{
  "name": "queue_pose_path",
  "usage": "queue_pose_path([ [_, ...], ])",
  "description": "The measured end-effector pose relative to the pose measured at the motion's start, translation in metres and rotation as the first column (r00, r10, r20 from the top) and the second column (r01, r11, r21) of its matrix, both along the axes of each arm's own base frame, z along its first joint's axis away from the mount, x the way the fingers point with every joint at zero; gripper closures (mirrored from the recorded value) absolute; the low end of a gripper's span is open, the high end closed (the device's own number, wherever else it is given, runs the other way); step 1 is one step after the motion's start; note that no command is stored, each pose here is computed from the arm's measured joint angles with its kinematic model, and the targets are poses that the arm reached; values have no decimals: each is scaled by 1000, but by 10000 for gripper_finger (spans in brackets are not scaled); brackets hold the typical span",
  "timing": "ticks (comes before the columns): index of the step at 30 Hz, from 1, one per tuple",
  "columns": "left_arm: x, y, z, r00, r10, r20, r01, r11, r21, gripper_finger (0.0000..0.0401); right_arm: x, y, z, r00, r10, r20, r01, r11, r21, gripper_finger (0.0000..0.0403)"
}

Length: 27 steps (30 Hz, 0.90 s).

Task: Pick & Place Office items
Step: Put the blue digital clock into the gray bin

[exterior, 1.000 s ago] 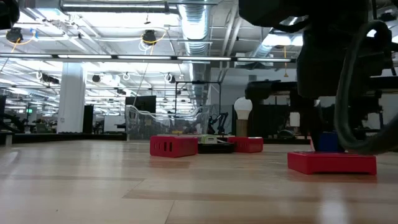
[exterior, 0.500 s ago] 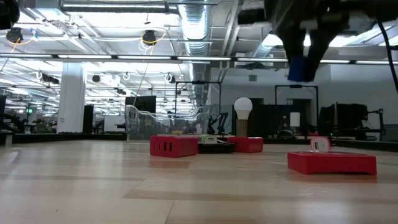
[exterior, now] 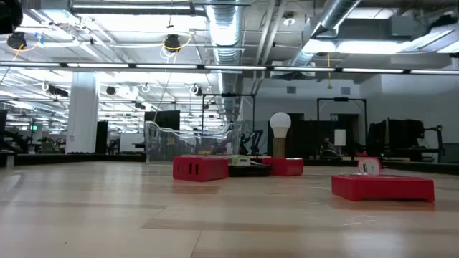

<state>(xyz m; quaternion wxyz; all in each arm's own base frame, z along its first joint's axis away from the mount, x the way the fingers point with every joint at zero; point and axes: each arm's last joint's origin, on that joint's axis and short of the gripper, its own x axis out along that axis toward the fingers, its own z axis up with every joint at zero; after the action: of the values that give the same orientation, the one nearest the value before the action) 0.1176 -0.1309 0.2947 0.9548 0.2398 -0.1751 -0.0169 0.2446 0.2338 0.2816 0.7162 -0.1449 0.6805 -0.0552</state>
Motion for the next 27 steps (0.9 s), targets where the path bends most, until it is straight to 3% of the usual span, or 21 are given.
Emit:
queue_pose_path([
  [8,0,0,0,1000,-1,3,1,1000,-2,272,-55,40,-20,976,-218,0,218,976,12,348],
  [14,0,0,1,1000,-1,8,1,1000,-1,272,-77,56,-27,945,-322,51,319,946,58,348],
  [20,0,0,1,1000,0,8,0,1000,3,272,-80,67,-51,942,-329,71,316,936,154,347],
  [27,0,0,1,1000,0,8,0,1000,3,272,-82,63,-83,947,-313,72,298,941,161,347],
])
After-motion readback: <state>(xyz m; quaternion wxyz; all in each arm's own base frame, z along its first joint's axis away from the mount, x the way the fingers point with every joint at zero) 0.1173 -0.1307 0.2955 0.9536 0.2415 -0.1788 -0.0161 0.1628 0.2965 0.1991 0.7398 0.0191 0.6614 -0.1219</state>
